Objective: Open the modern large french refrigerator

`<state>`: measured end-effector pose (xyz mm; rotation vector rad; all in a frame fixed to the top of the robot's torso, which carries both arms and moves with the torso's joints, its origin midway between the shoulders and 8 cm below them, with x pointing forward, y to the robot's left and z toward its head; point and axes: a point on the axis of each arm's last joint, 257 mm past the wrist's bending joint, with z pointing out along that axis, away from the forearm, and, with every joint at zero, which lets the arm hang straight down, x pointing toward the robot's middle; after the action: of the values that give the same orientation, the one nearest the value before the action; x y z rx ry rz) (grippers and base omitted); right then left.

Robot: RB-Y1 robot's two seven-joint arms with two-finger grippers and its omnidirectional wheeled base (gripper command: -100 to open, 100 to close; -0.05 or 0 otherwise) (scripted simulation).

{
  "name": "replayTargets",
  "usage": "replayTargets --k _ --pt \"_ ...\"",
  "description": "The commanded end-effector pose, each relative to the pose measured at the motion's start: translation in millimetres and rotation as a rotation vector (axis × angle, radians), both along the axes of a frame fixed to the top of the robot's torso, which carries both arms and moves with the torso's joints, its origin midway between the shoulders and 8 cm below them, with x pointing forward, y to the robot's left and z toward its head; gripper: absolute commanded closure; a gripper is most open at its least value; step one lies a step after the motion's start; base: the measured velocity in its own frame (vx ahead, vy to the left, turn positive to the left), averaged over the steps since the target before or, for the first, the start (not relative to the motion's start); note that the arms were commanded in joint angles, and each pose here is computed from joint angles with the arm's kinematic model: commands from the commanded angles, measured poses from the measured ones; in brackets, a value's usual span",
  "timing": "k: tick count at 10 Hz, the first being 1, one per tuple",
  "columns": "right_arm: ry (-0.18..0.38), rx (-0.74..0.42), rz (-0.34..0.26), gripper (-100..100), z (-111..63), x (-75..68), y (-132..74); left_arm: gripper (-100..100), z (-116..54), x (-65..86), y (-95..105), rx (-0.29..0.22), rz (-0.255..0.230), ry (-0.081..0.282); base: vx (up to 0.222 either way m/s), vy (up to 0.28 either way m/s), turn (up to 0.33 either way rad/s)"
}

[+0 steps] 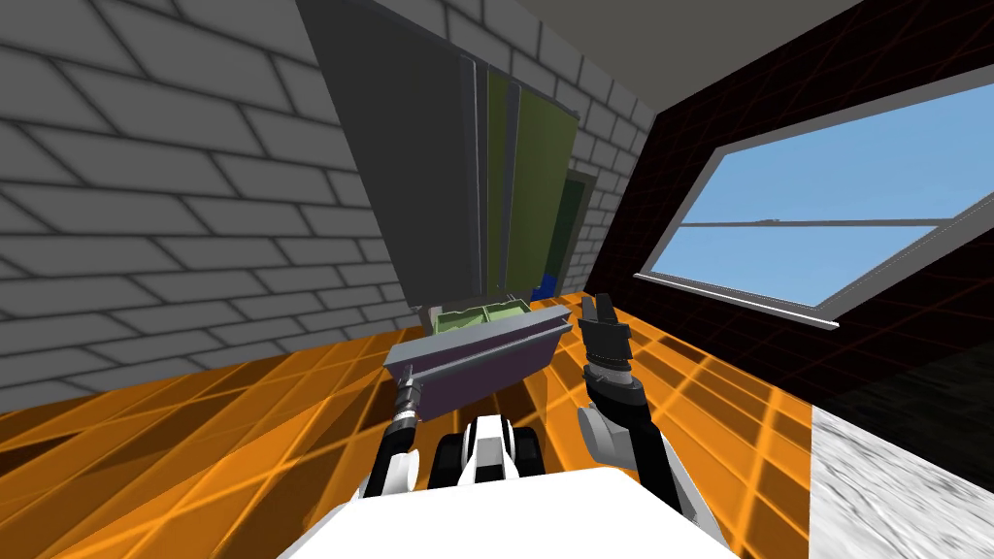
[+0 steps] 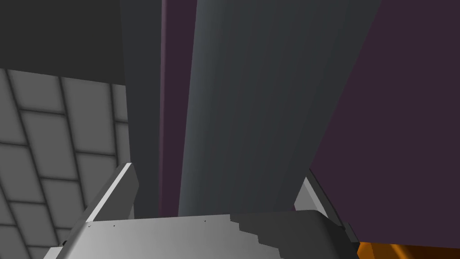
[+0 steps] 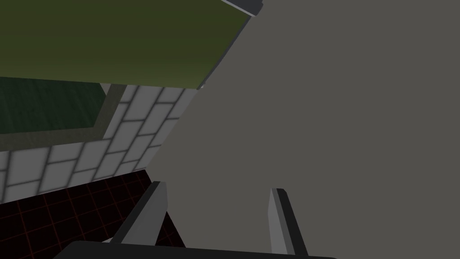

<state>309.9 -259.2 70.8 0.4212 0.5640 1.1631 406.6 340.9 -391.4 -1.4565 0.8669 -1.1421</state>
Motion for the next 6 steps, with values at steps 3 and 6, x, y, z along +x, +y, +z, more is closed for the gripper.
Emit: replayTargets --k 3,6 --pt "0.0 0.0 0.0 0 0.0 0.0 0.0 -100 20.2 30.0 3.4 0.003 -0.017 -0.005 -0.049 -0.019 0.03" --pt "0.0 0.0 0.0 0 0.0 0.0 0.0 -100 33.9 50.5 4.6 0.005 -0.029 -0.005 -0.071 -0.025 0.046"
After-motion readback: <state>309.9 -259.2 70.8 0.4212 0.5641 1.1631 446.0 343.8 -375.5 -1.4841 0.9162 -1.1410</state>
